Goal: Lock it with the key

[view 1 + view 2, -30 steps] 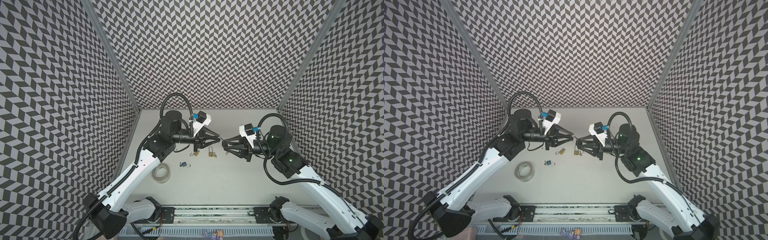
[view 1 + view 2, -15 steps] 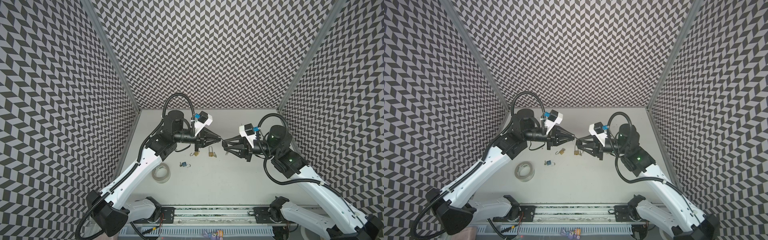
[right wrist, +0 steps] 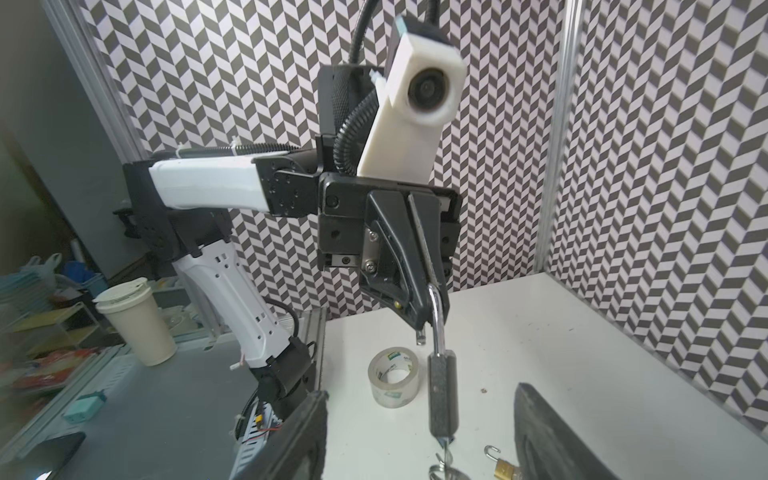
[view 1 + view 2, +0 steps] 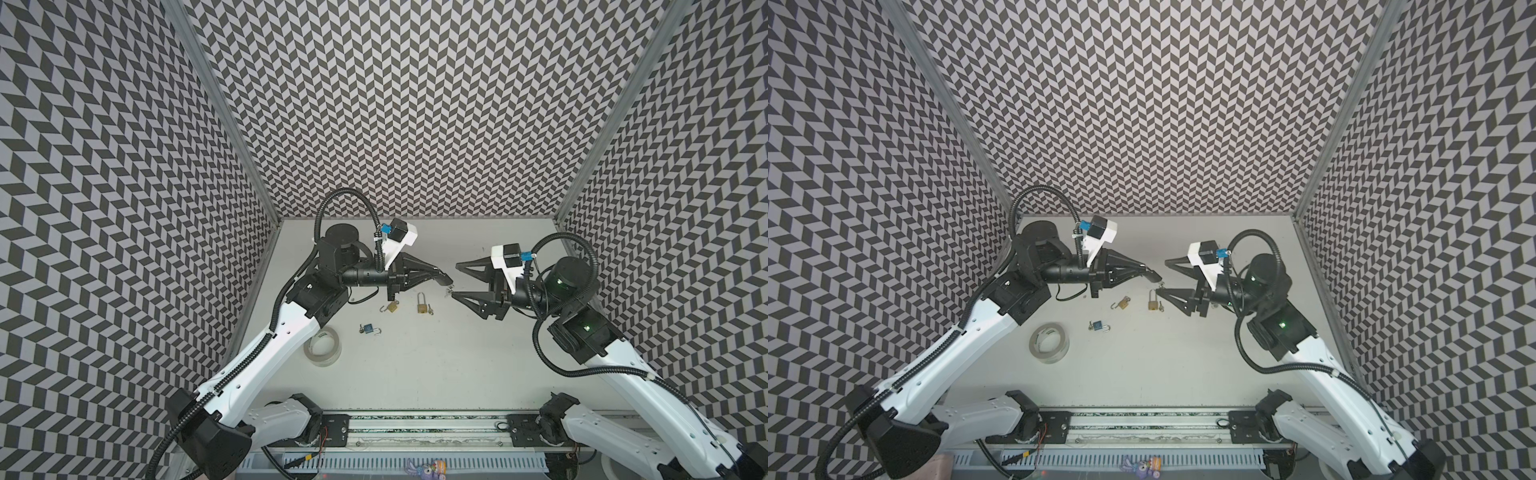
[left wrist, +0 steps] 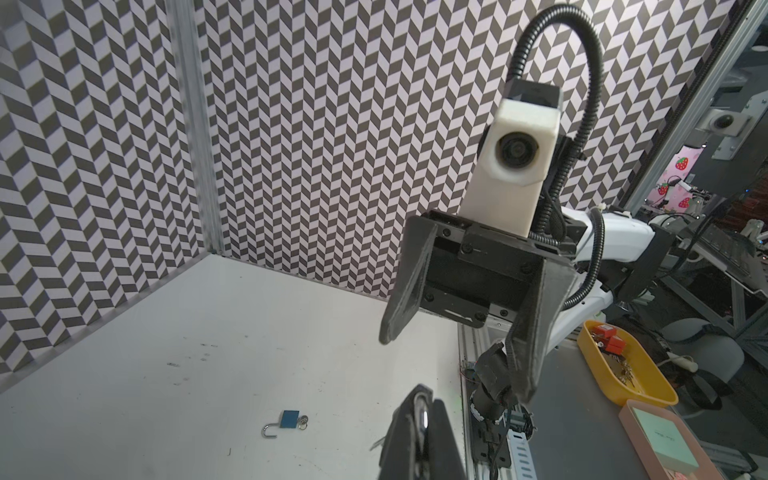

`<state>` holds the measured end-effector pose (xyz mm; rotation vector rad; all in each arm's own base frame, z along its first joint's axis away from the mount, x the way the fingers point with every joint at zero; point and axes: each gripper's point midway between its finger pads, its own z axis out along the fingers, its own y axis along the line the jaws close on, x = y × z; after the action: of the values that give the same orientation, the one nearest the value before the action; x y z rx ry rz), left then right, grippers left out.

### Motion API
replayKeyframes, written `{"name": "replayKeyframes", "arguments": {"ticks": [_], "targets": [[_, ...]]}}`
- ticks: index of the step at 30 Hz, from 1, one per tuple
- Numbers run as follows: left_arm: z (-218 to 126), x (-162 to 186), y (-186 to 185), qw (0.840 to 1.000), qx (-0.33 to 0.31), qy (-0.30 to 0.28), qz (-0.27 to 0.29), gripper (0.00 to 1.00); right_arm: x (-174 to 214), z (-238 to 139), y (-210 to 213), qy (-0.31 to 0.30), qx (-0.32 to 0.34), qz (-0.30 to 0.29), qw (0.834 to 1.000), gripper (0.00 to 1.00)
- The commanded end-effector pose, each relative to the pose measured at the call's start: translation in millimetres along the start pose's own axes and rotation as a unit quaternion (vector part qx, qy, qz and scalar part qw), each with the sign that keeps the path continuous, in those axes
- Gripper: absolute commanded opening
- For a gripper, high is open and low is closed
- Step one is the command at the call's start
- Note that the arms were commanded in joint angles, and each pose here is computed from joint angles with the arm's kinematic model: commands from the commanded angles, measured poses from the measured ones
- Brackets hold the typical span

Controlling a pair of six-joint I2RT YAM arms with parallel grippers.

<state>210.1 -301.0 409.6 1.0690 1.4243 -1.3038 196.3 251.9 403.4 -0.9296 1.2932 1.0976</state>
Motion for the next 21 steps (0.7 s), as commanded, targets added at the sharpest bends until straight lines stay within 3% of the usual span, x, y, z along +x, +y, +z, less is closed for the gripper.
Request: {"name": "replayKeyframes", "arguments": {"ticks": [1,4,10,21], "targets": [[-12,-30,-8,0.998,0.002,-0.067,0.010,0.00,-46,-11,-1,-0.112,0.007,0.018,0.994,0.61],[-17,-40,-12,0.994,0.014,-0.105,-0.007,0.00,-57,-14,4,-0.151,-0.018,0.023,0.988,0.58],[-26,-57,-25,0.986,0.042,-0.162,-0.023,0.00,-63,-3,11,-0.146,-0.064,0.004,0.987,0.59],[-27,-64,-34,0.981,0.058,-0.182,-0.024,0.00,-65,17,14,-0.128,-0.110,-0.012,0.986,0.67]]}}
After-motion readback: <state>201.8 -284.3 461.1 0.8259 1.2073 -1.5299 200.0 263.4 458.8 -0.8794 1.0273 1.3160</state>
